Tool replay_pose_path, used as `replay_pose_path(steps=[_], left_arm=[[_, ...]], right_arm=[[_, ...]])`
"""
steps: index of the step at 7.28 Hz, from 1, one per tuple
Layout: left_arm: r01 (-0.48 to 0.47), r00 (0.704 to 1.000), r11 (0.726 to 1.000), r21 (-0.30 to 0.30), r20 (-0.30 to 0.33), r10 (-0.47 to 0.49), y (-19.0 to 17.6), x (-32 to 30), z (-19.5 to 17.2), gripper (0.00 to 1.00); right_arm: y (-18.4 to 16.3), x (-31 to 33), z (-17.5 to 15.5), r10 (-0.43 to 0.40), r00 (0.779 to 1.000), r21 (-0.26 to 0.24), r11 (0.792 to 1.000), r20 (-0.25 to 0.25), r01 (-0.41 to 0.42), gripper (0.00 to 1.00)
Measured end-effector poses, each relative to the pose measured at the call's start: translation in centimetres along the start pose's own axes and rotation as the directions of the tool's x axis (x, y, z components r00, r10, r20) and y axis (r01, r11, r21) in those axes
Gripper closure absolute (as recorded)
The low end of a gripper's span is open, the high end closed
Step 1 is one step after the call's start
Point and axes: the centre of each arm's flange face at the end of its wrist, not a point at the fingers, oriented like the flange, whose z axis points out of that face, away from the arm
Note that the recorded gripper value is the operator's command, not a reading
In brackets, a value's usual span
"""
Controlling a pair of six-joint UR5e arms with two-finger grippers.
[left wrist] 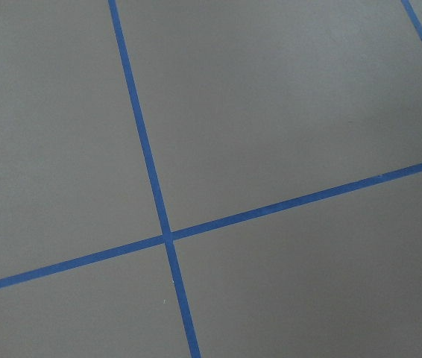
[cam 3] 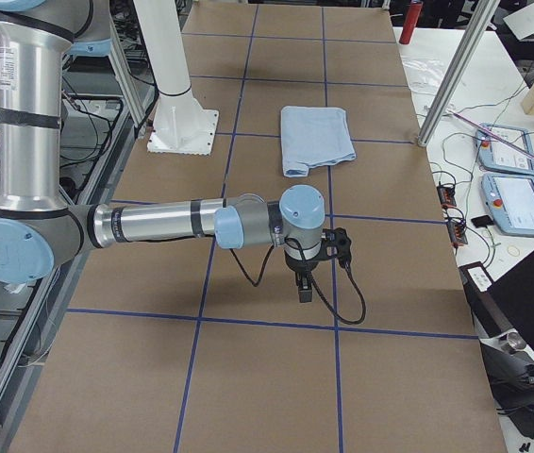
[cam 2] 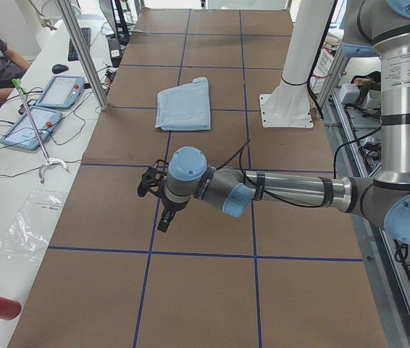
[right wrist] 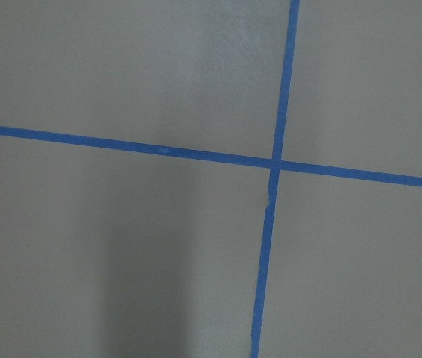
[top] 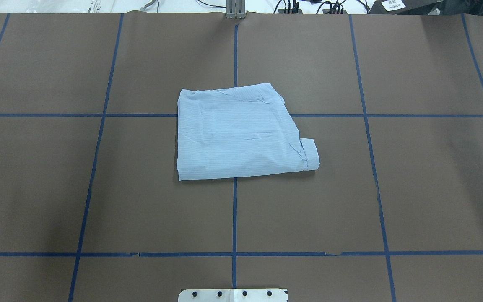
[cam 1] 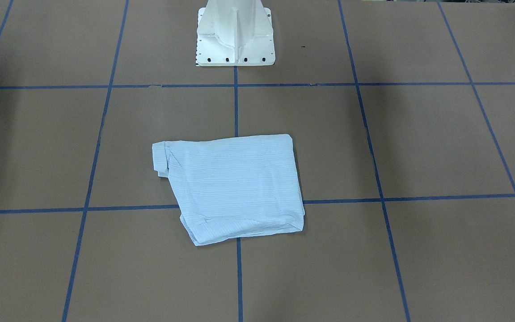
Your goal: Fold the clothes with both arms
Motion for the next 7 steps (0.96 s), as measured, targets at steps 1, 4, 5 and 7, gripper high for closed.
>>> replay_pose_path(steps=[1, 4, 5, 7], left_arm=[[-0.002, 1.0, 1.0, 0.001, 0.0, 0.002, -0.03, 0.05, -0.05, 0.0], [-0.006, 1.0, 1.0, 0.004, 0.0, 0.006, -0.15, 0.15, -0.13, 0.0], [-0.007, 1.0, 1.0, 0.006, -0.001, 0.007, -0.19, 0.22, -0.19, 0.0], [-0.011, 1.0, 1.0, 0.008, -0.001, 0.011, -0.27, 0.39, -0.29, 0.0]], right_arm=[[-0.08, -0.12, -0.23, -0.007, 1.0, 0.006, 1.0, -0.009, 0.007, 0.0], [0.05, -0.61, -0.74, -0.018, 1.0, 0.018, 1.0, -0.006, 0.018, 0.0], [0.04, -0.67, -0.77, -0.017, 1.0, 0.019, 1.0, -0.004, 0.017, 0.0], [0.0, -0.7, -0.67, -0.014, 1.0, 0.016, 1.0, 0.004, 0.014, 0.0]])
